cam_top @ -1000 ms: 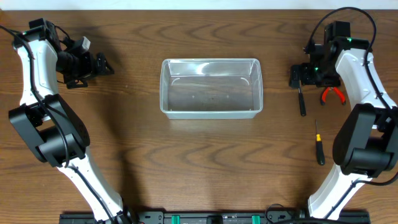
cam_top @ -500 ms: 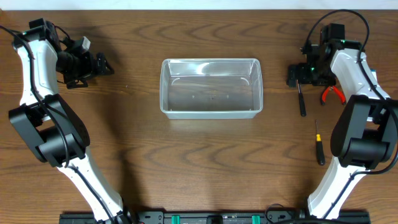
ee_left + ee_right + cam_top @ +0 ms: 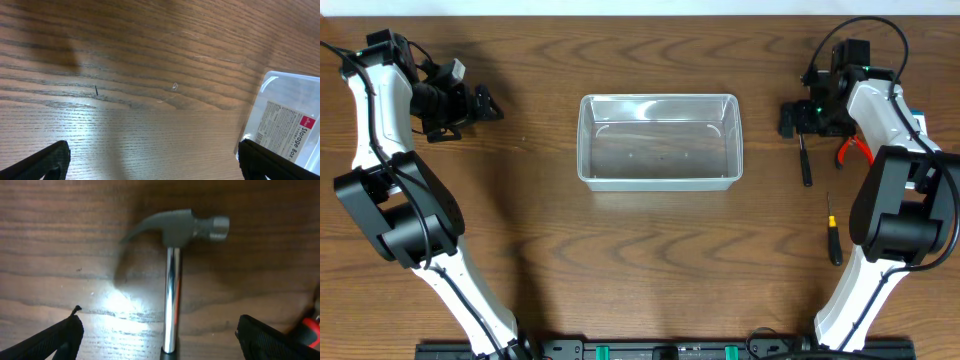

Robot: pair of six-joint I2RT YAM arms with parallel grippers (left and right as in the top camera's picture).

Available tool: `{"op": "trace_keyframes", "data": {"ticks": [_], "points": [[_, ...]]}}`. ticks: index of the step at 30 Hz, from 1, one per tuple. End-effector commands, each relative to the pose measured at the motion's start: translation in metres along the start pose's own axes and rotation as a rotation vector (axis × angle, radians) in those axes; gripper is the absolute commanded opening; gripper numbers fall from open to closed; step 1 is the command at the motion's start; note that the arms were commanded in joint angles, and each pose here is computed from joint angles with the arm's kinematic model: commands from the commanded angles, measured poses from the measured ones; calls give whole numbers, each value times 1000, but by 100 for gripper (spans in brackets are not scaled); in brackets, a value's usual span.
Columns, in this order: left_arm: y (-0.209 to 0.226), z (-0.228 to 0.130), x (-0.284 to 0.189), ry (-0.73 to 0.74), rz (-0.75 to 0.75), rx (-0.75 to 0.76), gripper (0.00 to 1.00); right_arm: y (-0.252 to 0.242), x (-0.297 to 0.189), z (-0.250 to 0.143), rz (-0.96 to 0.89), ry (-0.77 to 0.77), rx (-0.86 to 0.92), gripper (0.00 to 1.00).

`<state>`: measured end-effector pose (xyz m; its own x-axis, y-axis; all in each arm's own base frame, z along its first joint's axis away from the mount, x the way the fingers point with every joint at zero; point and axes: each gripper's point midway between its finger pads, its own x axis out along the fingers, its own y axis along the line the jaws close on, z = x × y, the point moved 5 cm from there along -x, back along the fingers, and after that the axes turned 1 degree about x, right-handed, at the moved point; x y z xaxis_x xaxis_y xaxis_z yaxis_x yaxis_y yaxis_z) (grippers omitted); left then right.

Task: Pack container
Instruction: 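Lower the right gripper over the claw hammer's handle, then close the right gripper on the hammer handle below the head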

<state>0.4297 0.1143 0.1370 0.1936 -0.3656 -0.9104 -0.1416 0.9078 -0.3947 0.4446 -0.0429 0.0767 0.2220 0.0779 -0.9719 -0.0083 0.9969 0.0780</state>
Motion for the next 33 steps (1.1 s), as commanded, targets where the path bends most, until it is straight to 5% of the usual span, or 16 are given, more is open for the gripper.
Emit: {"op": "trace_keyframes", "data": {"ticks": [1,33], "points": [[-5,4,-17,-43,13,19,98,5,5,0,7,4,-1,99],[-5,4,-17,-43,13,19,98,-2,31,-7,-93,62,-25,99]]}}
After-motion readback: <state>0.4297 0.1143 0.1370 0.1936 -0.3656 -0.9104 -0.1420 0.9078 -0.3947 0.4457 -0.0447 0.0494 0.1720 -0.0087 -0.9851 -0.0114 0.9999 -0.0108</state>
